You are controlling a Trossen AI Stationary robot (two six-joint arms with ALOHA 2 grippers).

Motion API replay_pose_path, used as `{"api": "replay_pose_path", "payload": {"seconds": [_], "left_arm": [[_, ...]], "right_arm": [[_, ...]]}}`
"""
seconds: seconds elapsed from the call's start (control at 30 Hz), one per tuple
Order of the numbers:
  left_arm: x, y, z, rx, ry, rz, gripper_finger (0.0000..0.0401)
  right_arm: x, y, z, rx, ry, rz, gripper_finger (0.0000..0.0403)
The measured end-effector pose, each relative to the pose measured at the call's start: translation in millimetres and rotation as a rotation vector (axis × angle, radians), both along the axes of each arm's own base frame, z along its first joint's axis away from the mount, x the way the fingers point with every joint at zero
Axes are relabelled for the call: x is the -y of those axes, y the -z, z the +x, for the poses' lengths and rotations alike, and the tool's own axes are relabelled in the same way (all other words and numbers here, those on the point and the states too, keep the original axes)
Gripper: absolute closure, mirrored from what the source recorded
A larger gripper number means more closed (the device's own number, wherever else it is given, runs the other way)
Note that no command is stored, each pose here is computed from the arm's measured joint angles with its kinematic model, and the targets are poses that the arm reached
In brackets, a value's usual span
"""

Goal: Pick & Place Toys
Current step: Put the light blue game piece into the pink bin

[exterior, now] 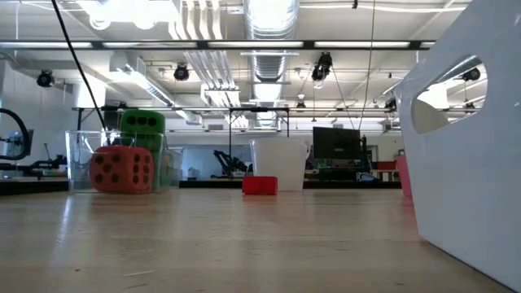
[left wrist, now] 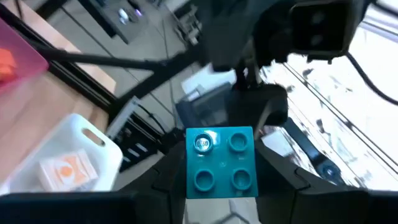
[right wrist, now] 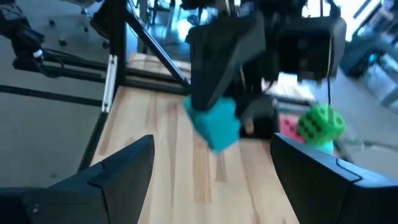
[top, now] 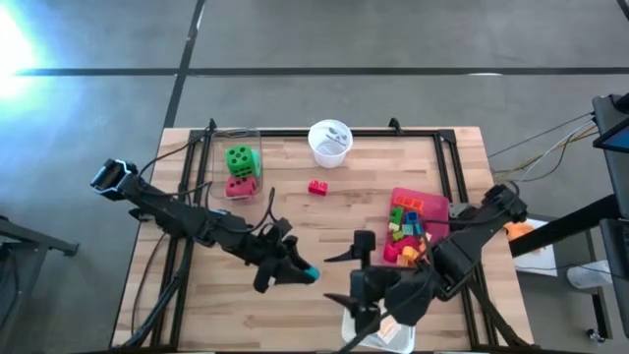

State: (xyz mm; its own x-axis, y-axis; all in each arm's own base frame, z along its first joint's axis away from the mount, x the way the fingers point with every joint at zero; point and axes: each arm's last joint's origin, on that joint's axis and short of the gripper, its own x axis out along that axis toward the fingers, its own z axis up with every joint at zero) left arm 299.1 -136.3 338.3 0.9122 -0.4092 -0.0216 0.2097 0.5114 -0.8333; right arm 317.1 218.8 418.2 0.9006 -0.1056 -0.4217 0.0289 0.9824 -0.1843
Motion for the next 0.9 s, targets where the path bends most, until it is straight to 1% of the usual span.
{"api": "replay_pose_path", "payload": {"seconds": [0.1,0.2,0.33,0.47,0.57,0.77,0.9], "left_arm": [[1,0,0,0.001,0.038,-0.004,0.0264],[2,-1,-1,0.012,0.073,-0.008,0.0264],[2,-2,-1,0.025,0.087,-0.006,0.0264],[3,-6,-1,0.071,0.112,-0.002,0.0264],[3,-8,-1,0.097,0.128,0.005,0.0264],[4,-9,-2,0.115,0.138,0.003,0.0264],[4,-9,-2,0.116,0.148,0.003,0.0264]], "right_arm": [[-5,-6,7,0.011,-0.02,-0.035,0.009],[-9,-10,13,0.023,-0.035,-0.046,0.009],[-10,-11,19,0.024,-0.066,-0.026,0.009],[-9,-9,26,0.006,-0.118,0.013,0.009],[-7,-5,33,0.007,-0.127,0.044,0.009],[-8,-2,40,0.028,-0.144,0.029,0.009],[-7,-5,43,0.052,-0.178,0.049,0.009]]}}
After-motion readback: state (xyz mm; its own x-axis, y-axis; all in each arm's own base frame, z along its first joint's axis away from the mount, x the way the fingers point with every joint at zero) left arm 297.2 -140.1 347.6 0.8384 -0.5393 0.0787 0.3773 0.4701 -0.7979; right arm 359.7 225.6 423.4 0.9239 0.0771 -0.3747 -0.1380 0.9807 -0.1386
